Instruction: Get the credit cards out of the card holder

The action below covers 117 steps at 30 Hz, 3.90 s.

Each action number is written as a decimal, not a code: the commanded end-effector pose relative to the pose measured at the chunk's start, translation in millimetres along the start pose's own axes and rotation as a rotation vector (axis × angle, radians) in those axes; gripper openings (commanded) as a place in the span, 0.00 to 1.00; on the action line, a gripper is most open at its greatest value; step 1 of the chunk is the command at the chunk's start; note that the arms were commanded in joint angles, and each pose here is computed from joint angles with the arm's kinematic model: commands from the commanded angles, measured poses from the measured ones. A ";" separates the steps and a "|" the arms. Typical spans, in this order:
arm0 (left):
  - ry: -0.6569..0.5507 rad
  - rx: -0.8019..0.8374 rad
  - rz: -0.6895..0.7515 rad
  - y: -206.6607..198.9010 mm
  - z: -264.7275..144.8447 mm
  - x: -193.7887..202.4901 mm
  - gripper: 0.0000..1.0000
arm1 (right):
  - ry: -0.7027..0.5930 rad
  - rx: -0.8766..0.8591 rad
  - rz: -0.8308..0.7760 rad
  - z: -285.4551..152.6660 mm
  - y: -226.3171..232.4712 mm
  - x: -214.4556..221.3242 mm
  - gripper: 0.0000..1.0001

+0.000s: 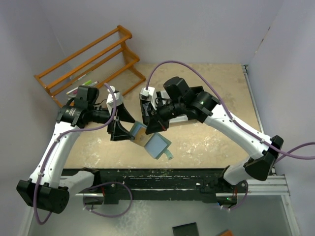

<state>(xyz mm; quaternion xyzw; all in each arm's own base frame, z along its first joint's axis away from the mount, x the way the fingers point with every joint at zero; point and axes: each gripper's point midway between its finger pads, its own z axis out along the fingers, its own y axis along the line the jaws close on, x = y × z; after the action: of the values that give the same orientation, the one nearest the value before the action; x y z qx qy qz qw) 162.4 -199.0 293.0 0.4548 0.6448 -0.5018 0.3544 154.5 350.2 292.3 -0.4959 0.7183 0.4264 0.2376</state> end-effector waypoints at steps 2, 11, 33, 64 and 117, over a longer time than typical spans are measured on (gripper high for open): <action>-0.046 0.163 -0.069 -20.1 8.1 -3.8 0.91 | -0.093 -0.048 -0.100 -5.9 12.3 -36.9 0.00; -0.037 0.164 -0.097 -17.4 10.1 -1.8 0.52 | -0.078 -0.052 -0.121 -4.9 10.7 -46.3 0.00; -0.245 -0.033 -0.327 -4.4 6.3 -57.3 0.00 | -0.709 0.248 0.055 -151.9 -3.3 -136.3 0.65; -0.327 0.110 -0.295 -38.0 -3.0 -94.8 0.00 | -0.625 -0.194 0.266 -44.7 22.8 -69.7 0.43; -0.303 0.189 -0.290 -67.7 -9.7 -91.2 0.20 | -0.867 -0.074 0.397 -63.3 -9.3 -89.5 0.00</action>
<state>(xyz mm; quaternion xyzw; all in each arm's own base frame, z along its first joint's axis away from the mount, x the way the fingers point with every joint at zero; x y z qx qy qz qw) 160.6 -215.8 393.5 0.2459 0.6176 -0.6587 0.3526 186.3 348.6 379.5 -0.1599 0.6326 0.6669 0.3598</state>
